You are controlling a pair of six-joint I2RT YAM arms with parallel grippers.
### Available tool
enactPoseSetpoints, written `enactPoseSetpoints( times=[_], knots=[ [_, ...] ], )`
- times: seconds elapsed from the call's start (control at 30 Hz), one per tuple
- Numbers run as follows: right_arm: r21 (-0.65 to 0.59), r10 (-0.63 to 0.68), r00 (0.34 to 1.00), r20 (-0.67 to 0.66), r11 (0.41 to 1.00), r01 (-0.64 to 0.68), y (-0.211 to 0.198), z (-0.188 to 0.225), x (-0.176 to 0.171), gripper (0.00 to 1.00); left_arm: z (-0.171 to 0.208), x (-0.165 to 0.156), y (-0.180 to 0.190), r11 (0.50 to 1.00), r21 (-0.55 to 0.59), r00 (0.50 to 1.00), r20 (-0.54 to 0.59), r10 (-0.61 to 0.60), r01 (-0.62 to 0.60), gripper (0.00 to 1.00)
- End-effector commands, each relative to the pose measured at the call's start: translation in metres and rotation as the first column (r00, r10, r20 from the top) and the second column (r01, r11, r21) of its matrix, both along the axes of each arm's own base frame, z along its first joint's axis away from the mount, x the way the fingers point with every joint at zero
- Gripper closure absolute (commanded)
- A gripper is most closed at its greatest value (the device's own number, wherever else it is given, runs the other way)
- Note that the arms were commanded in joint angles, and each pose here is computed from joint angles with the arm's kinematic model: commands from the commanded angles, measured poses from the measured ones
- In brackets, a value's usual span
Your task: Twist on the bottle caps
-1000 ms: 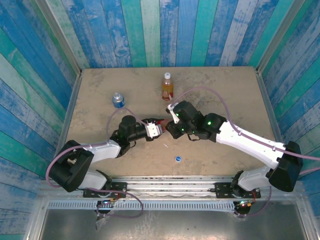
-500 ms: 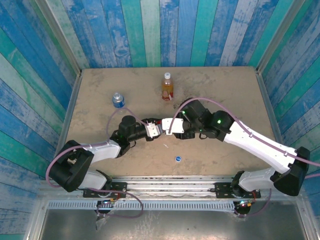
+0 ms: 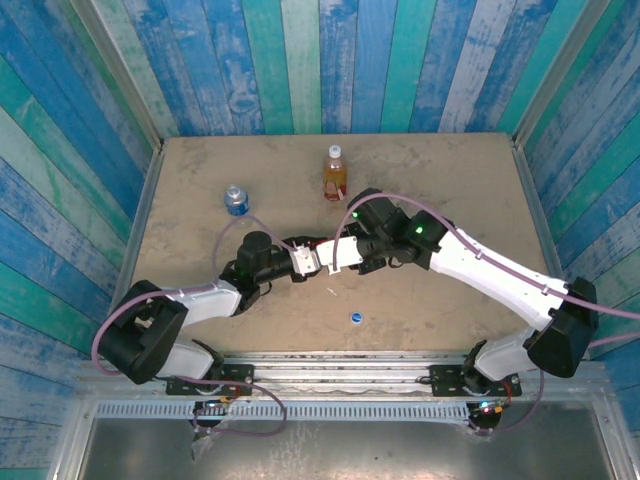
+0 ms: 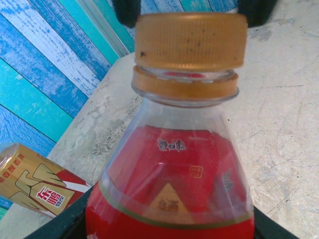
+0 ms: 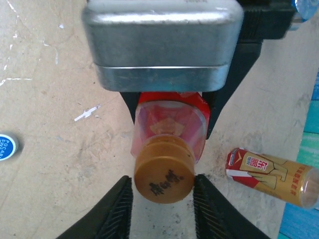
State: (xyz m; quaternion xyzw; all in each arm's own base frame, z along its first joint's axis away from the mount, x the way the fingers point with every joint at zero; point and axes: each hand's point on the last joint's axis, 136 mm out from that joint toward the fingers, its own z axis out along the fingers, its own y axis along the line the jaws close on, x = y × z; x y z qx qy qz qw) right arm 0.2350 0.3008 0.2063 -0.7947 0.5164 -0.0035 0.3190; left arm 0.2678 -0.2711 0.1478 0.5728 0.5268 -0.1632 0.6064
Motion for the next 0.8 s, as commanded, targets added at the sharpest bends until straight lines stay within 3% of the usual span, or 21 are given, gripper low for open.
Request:
enactPoseSetpoints(
  times=[0.0,0.13,0.27,0.5,0.6,0.67,0.7,0.77],
  knots=[
    [0.021,0.009,0.999,-0.051,1.000,-0.008,0.003,-0.003,-0.006,0.70,0.004,-0.006,0.001,1.000,-0.007,1.000,-0.009,-0.009,0.009,0.48],
    [0.062,-0.014,1.000,-0.026,0.998,0.015,0.007,-0.003,-0.002,0.59,0.003,-0.006,0.000,1.000,-0.008,1.000,-0.013,-0.015,0.015,0.48],
    [0.067,-0.021,1.000,-0.015,0.998,0.022,0.009,-0.006,0.003,0.54,0.003,-0.006,0.000,1.000,-0.004,1.000,-0.016,-0.016,0.016,0.48],
    [0.089,-0.063,0.997,-0.048,0.994,0.067,0.008,-0.002,0.001,0.74,0.001,-0.005,0.000,1.000,0.000,1.000,-0.019,-0.010,0.010,0.48],
    [0.159,-0.180,0.971,-0.157,0.966,0.205,0.010,0.003,-0.001,0.83,-0.001,-0.004,0.000,1.000,0.003,1.000,-0.023,-0.008,0.008,0.48],
    [0.264,-0.310,0.908,-0.282,0.885,0.384,0.016,0.011,0.003,0.90,-0.002,-0.004,0.000,1.000,0.005,1.000,-0.024,-0.005,0.005,0.48],
    [0.328,-0.386,0.842,-0.376,0.795,0.511,0.019,0.018,0.009,0.95,-0.002,-0.003,0.000,1.000,0.006,1.000,-0.022,-0.005,0.005,0.48],
    [0.384,-0.454,0.664,-0.595,0.565,0.730,0.026,0.032,0.016,0.93,-0.002,-0.004,0.000,1.000,0.007,1.000,-0.026,-0.006,0.007,0.48]
  ],
)
